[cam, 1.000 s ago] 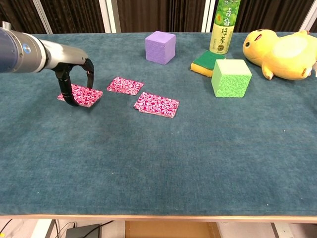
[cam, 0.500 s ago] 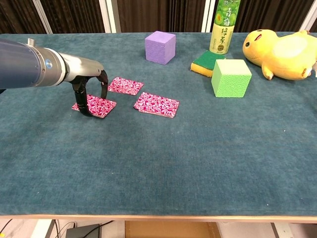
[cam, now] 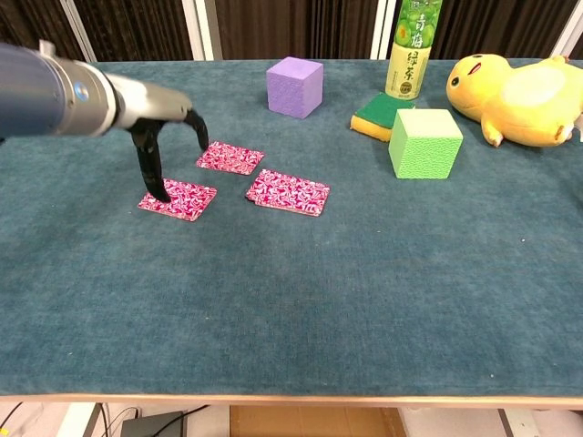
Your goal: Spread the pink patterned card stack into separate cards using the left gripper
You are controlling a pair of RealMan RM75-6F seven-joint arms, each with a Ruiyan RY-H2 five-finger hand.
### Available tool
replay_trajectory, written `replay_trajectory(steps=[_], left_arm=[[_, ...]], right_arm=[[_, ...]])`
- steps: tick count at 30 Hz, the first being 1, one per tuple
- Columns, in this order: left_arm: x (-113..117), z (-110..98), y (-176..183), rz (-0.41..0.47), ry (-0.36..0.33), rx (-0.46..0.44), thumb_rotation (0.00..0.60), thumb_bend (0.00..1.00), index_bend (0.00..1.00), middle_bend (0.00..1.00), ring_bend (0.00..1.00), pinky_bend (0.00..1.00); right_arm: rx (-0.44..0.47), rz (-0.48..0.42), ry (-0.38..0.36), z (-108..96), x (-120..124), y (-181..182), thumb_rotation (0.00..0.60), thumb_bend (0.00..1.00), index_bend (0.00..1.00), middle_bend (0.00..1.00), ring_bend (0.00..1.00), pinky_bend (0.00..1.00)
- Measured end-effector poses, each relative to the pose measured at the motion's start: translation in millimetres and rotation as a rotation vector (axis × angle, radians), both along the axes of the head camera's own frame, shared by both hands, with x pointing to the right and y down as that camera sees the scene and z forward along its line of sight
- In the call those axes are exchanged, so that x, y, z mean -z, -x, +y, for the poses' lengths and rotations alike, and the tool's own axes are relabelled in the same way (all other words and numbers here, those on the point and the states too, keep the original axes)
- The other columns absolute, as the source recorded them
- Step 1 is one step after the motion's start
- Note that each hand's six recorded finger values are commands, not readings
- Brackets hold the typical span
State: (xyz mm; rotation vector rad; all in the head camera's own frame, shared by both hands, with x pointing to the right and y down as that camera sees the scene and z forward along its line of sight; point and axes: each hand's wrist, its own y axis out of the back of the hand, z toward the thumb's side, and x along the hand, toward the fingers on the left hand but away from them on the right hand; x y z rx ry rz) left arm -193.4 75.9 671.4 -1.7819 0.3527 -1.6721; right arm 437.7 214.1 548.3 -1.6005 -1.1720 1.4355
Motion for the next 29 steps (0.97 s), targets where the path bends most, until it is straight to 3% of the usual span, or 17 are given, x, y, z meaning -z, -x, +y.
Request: replay_trajectory(steps=[7, 10, 15, 23, 25, 29], left_arm=[[44, -33, 19, 0.138, -0.222, -0.057, 0.600, 0.12, 0.18, 0.08, 0.00, 0.00], [65, -32, 49, 0.200, -0.255, -0.026, 0.600, 0.10, 0.15, 0.07, 0.00, 0.00], [99, 1, 125, 0.228, -0.251, 0.058, 0.600, 0.10, 0.15, 0.07, 0.00, 0.00], [125, 93, 219, 0.213, -0.233, 0.152, 0.600, 0.07, 0.10, 0.05, 0.00, 0.00], [131, 106, 232, 0.227, -0.252, 0.163, 0.600, 0.07, 0.10, 0.05, 0.00, 0.00], [135, 113, 244, 0.236, -0.300, 0.136, 0.600, 0.07, 0.11, 0.05, 0.00, 0.00]], right_arm=[[0.002, 0.006, -0.004, 0, 0, 0, 0.600, 0.20, 0.07, 0.06, 0.13, 0.24], [0.006, 0.012, -0.007, 0, 0, 1, 0.600, 0.20, 0.07, 0.06, 0.13, 0.24], [0.007, 0.024, -0.017, -1, 2, 0, 0.600, 0.20, 0.07, 0.06, 0.13, 0.24], [0.006, 0.011, -0.055, -4, 7, 2, 0.600, 0.20, 0.07, 0.05, 0.13, 0.24], [0.009, 0.003, -0.066, -4, 8, 3, 0.600, 0.20, 0.07, 0.05, 0.13, 0.24], [0.017, 0.005, -0.066, -3, 8, 4, 0.600, 0.20, 0.07, 0.05, 0.13, 0.24]])
